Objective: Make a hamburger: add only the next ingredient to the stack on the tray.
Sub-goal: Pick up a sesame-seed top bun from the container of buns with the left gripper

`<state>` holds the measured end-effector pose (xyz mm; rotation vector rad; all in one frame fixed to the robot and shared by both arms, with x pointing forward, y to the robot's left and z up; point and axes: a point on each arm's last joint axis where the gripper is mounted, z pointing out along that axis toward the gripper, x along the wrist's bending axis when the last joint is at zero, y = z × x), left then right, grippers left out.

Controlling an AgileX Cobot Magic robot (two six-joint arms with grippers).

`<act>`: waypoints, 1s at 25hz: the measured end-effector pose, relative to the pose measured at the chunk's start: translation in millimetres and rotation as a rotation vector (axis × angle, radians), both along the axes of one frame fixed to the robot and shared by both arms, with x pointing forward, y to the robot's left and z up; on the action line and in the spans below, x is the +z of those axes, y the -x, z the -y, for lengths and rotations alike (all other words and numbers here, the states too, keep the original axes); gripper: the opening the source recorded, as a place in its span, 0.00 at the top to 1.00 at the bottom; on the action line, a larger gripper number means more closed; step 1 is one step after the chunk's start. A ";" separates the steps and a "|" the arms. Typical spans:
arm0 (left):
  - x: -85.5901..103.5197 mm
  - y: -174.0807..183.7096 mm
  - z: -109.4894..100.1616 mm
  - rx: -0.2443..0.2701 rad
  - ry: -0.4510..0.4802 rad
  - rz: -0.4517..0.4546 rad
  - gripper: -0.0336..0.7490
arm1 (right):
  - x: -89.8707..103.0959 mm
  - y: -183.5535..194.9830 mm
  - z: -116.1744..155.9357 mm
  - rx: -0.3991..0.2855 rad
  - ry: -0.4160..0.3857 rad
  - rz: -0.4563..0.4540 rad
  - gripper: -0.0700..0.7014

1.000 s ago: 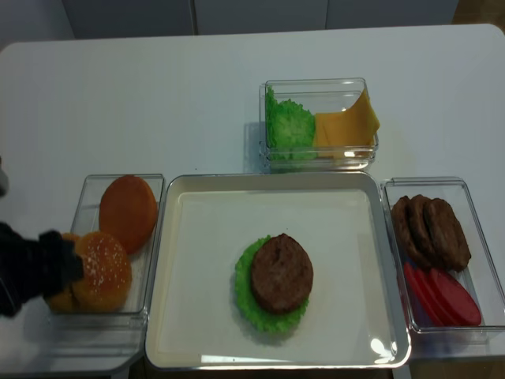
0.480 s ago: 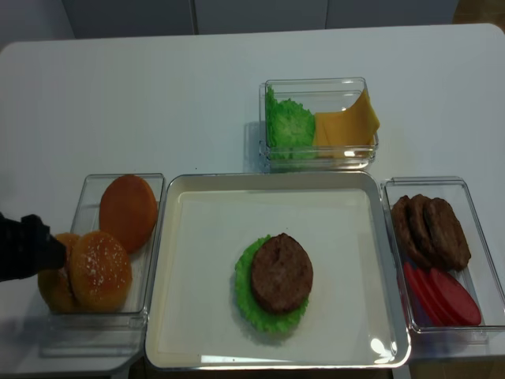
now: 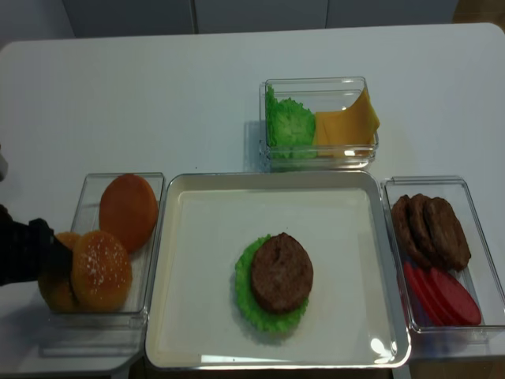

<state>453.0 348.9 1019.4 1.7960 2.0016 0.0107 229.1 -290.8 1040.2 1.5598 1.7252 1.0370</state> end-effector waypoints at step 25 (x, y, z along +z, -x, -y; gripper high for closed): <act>36.9 3.2 7.8 -0.093 0.004 0.128 0.79 | 0.0 0.0 0.0 0.000 0.000 0.000 0.37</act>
